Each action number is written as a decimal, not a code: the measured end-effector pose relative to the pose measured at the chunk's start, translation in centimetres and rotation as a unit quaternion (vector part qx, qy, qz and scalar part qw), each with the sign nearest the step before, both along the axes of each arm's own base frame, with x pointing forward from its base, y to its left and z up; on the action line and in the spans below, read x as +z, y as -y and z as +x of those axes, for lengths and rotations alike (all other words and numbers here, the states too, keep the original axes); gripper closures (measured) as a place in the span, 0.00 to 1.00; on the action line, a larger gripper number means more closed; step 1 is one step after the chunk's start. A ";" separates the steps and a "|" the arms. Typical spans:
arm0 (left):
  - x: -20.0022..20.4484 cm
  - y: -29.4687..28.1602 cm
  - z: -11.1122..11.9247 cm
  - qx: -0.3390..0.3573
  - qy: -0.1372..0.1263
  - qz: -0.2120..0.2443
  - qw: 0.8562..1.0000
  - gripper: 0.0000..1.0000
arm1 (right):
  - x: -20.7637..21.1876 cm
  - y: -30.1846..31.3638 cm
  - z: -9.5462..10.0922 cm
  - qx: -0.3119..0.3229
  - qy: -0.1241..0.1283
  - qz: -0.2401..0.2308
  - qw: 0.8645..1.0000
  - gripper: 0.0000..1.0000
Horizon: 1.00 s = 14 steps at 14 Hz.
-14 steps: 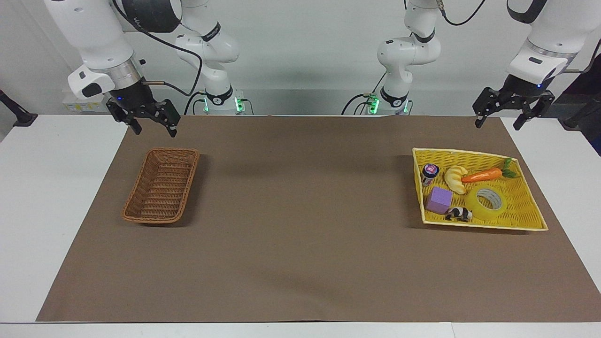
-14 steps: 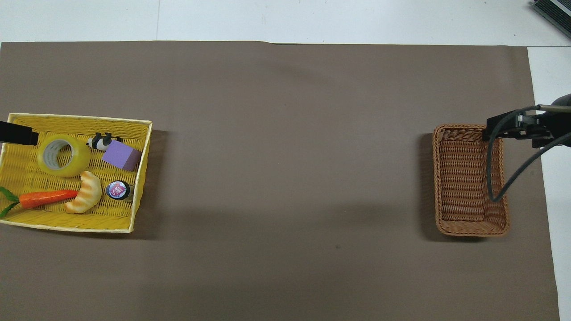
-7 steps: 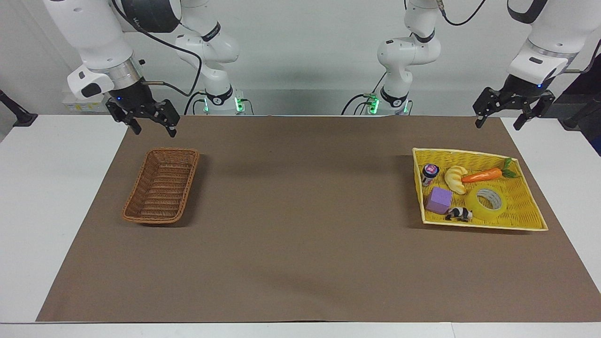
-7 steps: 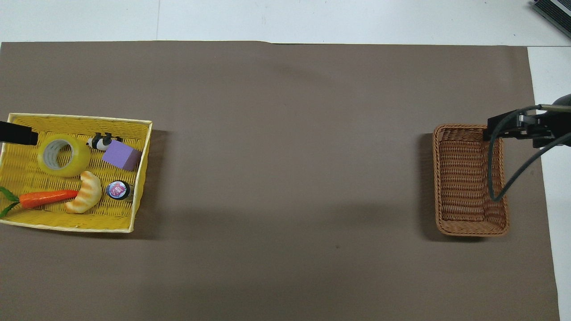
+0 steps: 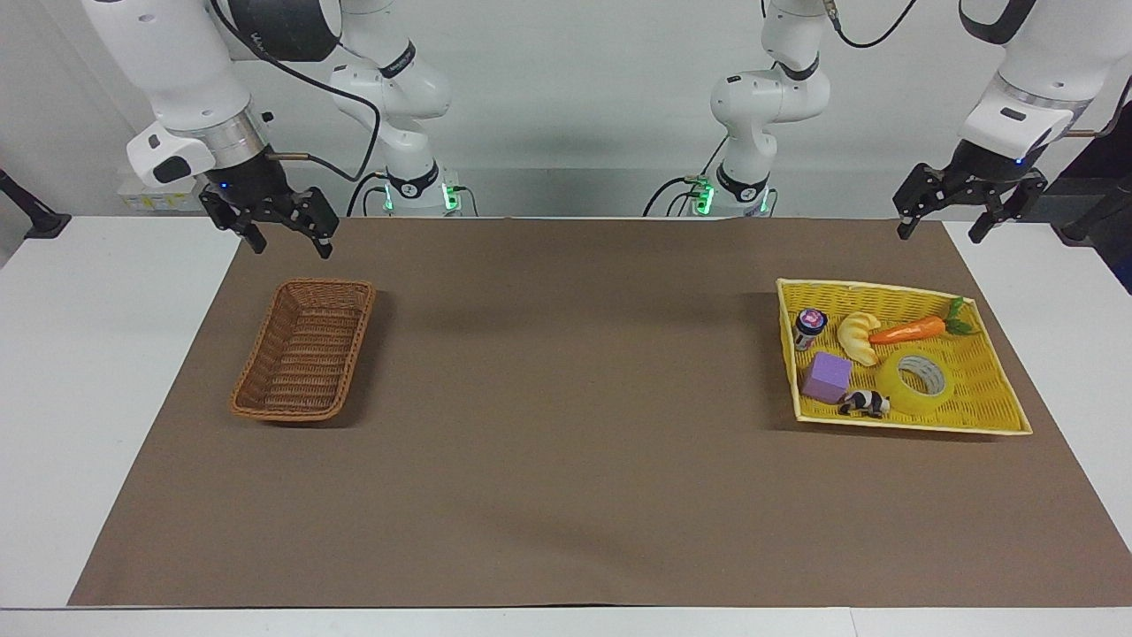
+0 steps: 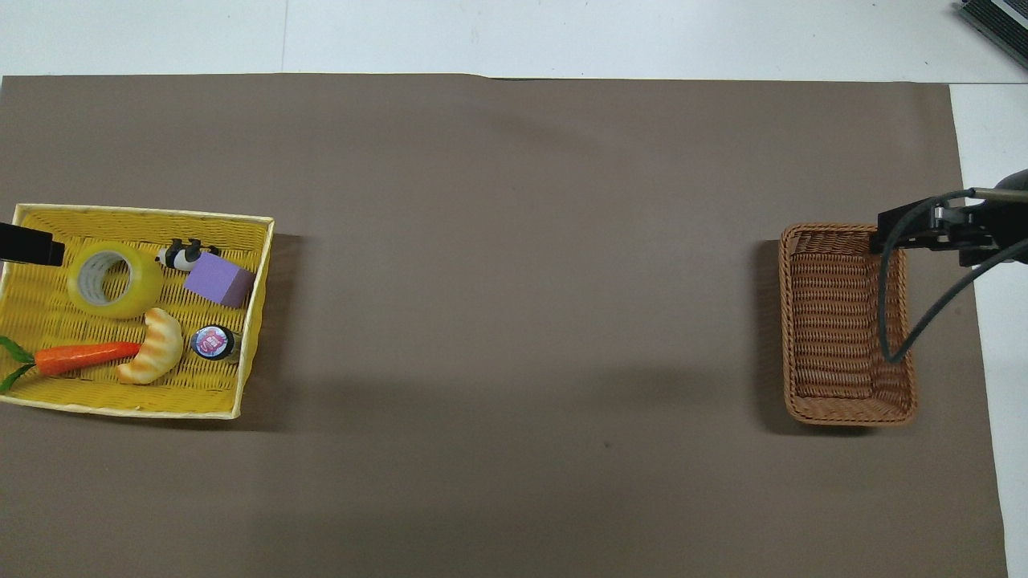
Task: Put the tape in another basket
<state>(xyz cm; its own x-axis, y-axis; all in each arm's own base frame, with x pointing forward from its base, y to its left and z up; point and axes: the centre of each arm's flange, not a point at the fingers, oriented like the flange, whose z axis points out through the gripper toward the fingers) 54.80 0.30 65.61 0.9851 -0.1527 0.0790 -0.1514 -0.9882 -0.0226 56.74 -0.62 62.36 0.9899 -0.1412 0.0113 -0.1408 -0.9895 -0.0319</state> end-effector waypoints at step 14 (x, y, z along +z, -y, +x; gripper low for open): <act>-9.2 -6.3 1.9 -0.023 0.015 0.008 1.000 0.00 | 0.0 0.0 0.0 0.000 0.000 0.000 1.000 0.00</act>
